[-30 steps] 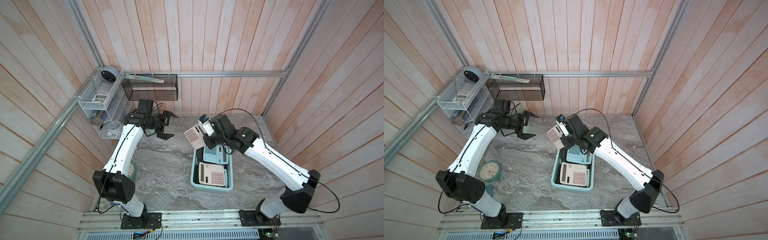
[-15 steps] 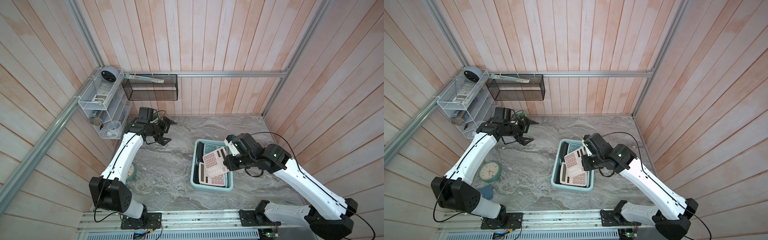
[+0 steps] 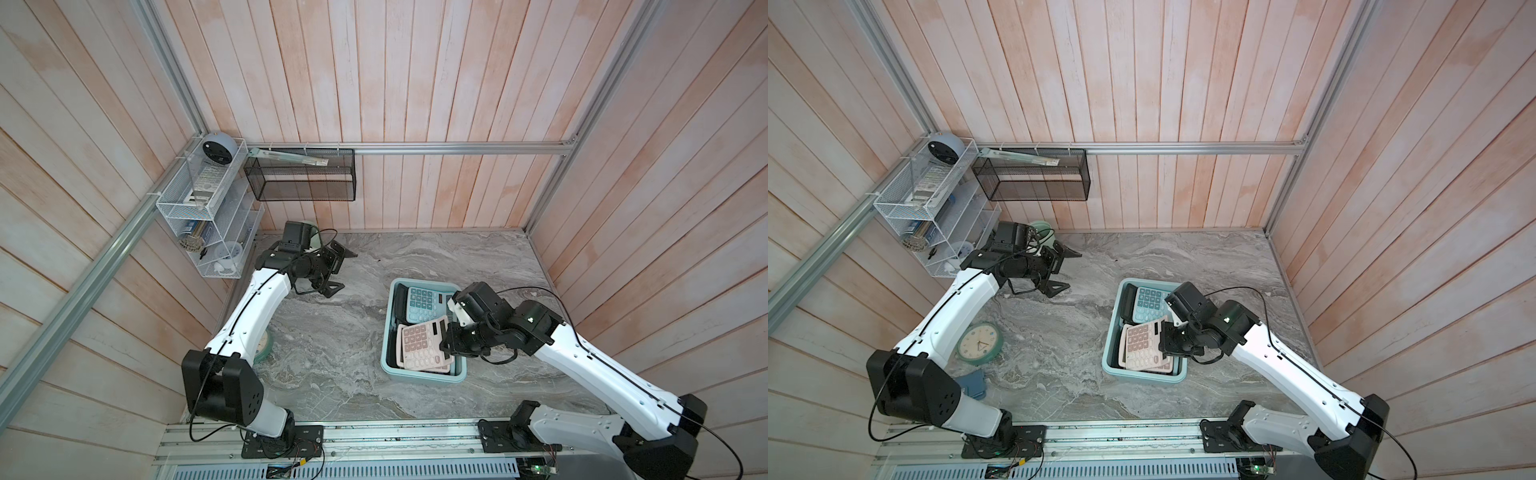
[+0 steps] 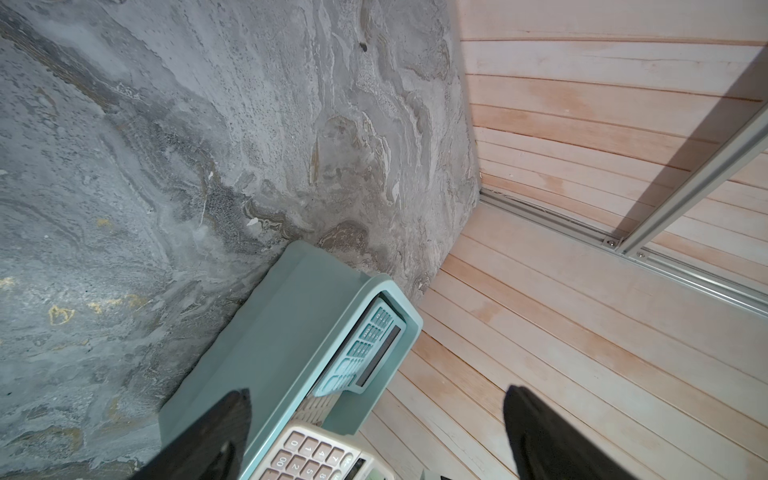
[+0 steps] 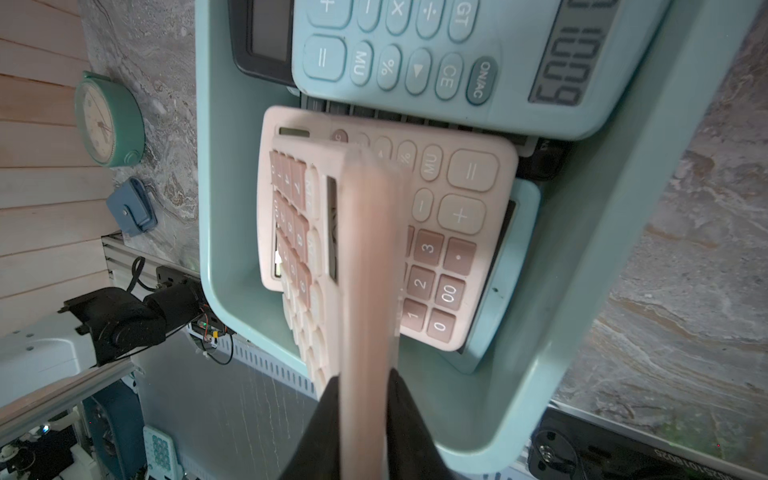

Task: Put the calculator in the storage box
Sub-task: Place the calculator in the storage box, then adjust the storage box at the center of the board.

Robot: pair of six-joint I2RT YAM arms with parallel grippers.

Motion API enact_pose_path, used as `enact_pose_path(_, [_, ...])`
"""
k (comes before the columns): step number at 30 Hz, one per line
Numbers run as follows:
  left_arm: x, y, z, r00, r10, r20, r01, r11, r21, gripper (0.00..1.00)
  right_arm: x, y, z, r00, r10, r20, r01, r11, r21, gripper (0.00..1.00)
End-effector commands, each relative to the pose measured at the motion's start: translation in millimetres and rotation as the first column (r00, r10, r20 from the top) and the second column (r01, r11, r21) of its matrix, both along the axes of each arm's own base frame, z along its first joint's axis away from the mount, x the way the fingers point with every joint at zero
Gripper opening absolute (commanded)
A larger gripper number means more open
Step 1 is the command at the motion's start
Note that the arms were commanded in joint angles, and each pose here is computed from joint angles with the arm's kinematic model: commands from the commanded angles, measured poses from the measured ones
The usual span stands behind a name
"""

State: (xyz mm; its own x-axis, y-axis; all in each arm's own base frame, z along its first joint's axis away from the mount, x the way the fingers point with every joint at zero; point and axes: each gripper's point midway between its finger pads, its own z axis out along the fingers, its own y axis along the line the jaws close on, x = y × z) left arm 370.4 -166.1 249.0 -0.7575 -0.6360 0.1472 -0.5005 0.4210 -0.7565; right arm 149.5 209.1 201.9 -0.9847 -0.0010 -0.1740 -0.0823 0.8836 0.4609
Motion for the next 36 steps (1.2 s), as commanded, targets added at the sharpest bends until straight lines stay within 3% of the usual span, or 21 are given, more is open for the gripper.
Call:
enact_pose_path(1, [-4.3,-3.2,-1.7,0.999,-0.032,0.015,0.032,0.999,0.006,1.00,-14.7,-5.3,5.6,0.998,-0.027,-0.050,0.029,0.999,0.038,0.35])
enact_pose_path(6, [-9.4,-11.2,-12.3,0.997,-0.073,-0.017,0.073,0.997,0.012,1.00,-16.1,-20.8,6.5,0.997,-0.049,-0.068,0.047,0.999,-0.019,0.49])
enact_pose_path(15, [-22.2,-40.3,-29.5,0.978,-0.200,-0.053,0.201,0.979,0.024,1.00,20.9,-65.3,9.3,0.977,-0.197,-0.085,0.188,0.977,-0.105,0.56])
enact_pose_path(24, [-32.8,-84.1,-47.6,0.938,-0.340,-0.073,0.339,0.940,-0.023,1.00,85.7,-63.5,-14.6,0.956,-0.273,-0.104,0.281,0.957,0.069,0.65])
enact_pose_path(31, [-32.4,-92.7,-60.3,0.929,-0.359,-0.093,0.358,0.933,-0.031,1.00,117.8,-45.8,-41.0,0.968,-0.196,-0.157,0.215,0.970,0.111,0.67])
enact_pose_path(36, [-31.6,-93.2,-65.6,0.930,-0.354,-0.098,0.352,0.935,-0.035,1.00,141.9,-17.0,-35.1,0.980,-0.116,-0.160,0.148,0.967,0.207,0.67])
